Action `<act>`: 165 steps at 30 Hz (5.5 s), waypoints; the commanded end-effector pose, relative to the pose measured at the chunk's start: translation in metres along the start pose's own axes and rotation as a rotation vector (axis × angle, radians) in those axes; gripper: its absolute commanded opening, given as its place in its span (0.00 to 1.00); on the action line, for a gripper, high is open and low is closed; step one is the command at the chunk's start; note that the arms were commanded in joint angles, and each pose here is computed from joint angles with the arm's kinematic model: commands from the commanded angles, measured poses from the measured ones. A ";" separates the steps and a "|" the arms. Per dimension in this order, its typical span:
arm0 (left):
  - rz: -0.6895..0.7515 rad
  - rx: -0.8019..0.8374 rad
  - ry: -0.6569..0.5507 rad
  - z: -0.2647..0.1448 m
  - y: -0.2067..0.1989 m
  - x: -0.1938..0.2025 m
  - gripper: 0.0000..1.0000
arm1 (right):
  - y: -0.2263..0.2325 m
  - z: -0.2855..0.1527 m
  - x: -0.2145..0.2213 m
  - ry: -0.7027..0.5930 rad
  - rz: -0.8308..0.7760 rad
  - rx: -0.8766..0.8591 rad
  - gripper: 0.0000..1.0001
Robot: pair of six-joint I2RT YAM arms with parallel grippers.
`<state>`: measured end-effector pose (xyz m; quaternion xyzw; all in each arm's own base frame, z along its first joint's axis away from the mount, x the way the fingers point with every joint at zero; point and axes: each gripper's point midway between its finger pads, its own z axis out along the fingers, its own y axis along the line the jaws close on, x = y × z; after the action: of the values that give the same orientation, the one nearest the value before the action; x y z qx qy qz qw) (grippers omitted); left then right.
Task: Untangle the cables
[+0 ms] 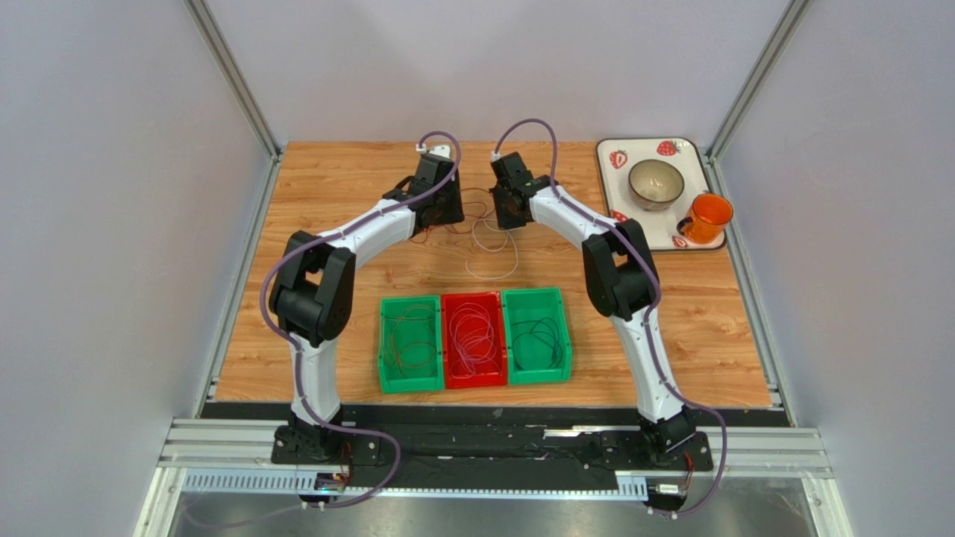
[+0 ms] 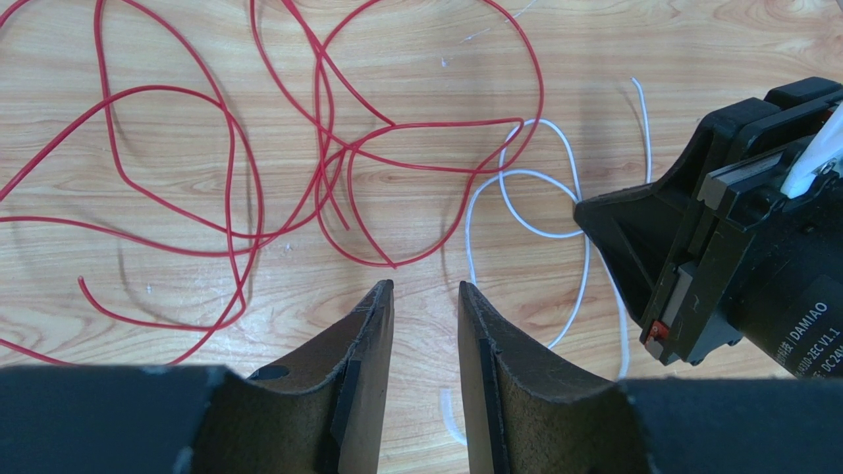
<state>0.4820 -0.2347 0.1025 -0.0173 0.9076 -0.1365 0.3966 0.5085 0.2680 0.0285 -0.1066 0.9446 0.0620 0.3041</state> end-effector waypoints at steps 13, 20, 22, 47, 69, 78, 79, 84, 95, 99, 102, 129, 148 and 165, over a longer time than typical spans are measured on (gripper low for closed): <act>-0.001 0.020 -0.044 -0.007 -0.009 -0.028 0.39 | -0.025 -0.027 -0.006 -0.079 0.083 0.128 0.00; 0.006 0.014 -0.033 -0.002 -0.009 -0.028 0.39 | -0.032 -0.055 -0.027 -0.122 0.087 0.159 0.00; 0.006 0.014 -0.031 -0.001 -0.010 -0.028 0.39 | -0.033 -0.070 -0.037 -0.149 0.084 0.168 0.00; -0.004 0.012 -0.008 0.001 -0.006 -0.022 0.39 | -0.033 -0.223 -0.100 -0.397 0.140 0.096 0.00; -0.024 0.021 -0.006 -0.001 -0.005 -0.020 0.39 | -0.040 -0.316 -0.051 -0.482 0.184 0.056 0.00; -0.026 0.025 -0.003 0.000 -0.005 -0.019 0.39 | -0.043 -0.333 -0.030 -0.480 0.190 0.041 0.00; -0.026 0.024 -0.001 0.000 -0.004 -0.019 0.39 | -0.044 -0.339 -0.028 -0.487 0.192 0.037 0.00; -0.027 0.022 0.000 0.000 -0.003 -0.018 0.39 | -0.039 -0.358 -0.025 -0.506 0.198 -0.006 0.00; -0.030 0.022 0.004 0.000 -0.003 -0.018 0.38 | -0.022 -0.372 0.005 -0.468 0.201 -0.096 0.00; -0.029 0.021 0.007 0.000 -0.003 -0.017 0.38 | -0.030 -0.354 0.013 -0.433 0.202 -0.031 0.06; -0.028 0.021 0.007 0.000 -0.003 -0.016 0.38 | -0.042 -0.324 0.023 -0.355 0.212 0.085 0.58; -0.029 0.035 0.007 -0.001 -0.003 -0.019 0.38 | -0.167 -0.134 0.126 0.182 0.597 0.365 0.70; -0.032 0.038 0.007 0.000 -0.003 -0.021 0.38 | -0.172 -0.115 0.144 0.247 0.624 0.343 0.49; -0.038 0.034 0.010 -0.001 0.000 -0.021 0.37 | -0.172 -0.111 0.150 0.277 0.638 0.327 0.27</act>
<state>0.4900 -0.2320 0.1072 -0.0192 0.9129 -0.1486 0.3797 0.3648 0.0554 0.0227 0.2353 0.9602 -0.0179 0.1492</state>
